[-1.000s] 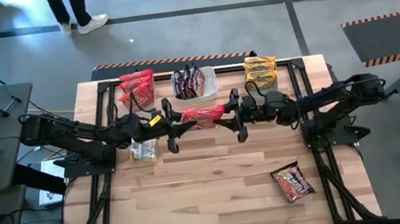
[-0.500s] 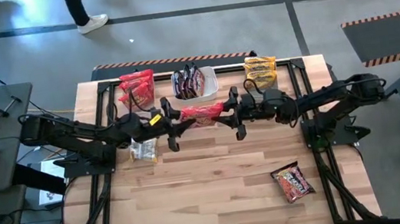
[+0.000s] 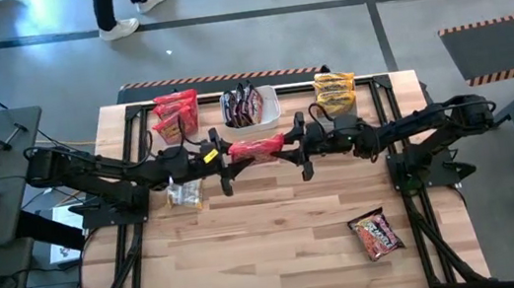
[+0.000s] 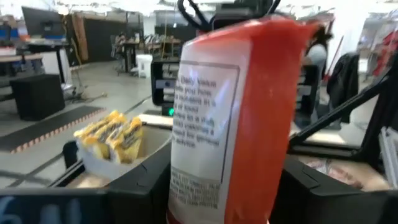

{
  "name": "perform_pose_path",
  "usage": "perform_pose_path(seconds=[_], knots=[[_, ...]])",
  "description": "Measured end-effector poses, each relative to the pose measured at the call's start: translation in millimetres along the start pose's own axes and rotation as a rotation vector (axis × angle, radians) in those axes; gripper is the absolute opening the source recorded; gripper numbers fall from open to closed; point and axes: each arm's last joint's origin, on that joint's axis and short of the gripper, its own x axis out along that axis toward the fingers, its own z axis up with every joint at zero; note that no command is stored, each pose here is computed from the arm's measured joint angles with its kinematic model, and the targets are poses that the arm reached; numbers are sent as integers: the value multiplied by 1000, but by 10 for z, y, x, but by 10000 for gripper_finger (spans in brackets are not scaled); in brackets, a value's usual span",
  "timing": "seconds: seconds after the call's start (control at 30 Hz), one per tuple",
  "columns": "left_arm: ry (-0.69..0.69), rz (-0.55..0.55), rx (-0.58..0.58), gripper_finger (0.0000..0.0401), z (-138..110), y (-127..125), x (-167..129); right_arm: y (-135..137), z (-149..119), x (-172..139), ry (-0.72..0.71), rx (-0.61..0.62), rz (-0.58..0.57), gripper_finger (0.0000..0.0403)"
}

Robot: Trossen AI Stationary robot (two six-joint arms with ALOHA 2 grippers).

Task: Sort Maruchan noodles
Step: Put the orange noodle pack into the transparent bin

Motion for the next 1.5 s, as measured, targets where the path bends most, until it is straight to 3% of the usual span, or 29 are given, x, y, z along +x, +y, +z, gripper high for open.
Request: perform_pose_path(seconds=[0.4, 0.73, 1.03, 1.27, 1.4, 1.5], knots=[[217, 87, 0, 179, -217, 36, -26, -165, -233, -84, 201, -77, -43, 122], [357, 162, 3, 179, -512, 113, 49, -305, -537, -377, 266, -51, -61, 122], [555, 143, -129, 179, -815, 231, 71, -307, -830, -706, 336, -55, -65, 122], [689, 161, -140, 185, -586, 278, 147, -326, -859, -737, 355, -61, -73, 122], [756, 140, -81, 207, -334, 280, 269, -325, -863, -738, 361, -66, -72, 122], [732, 118, -32, 229, -129, 268, 391, -326, -866, -739, 364, -66, -76, 122]])
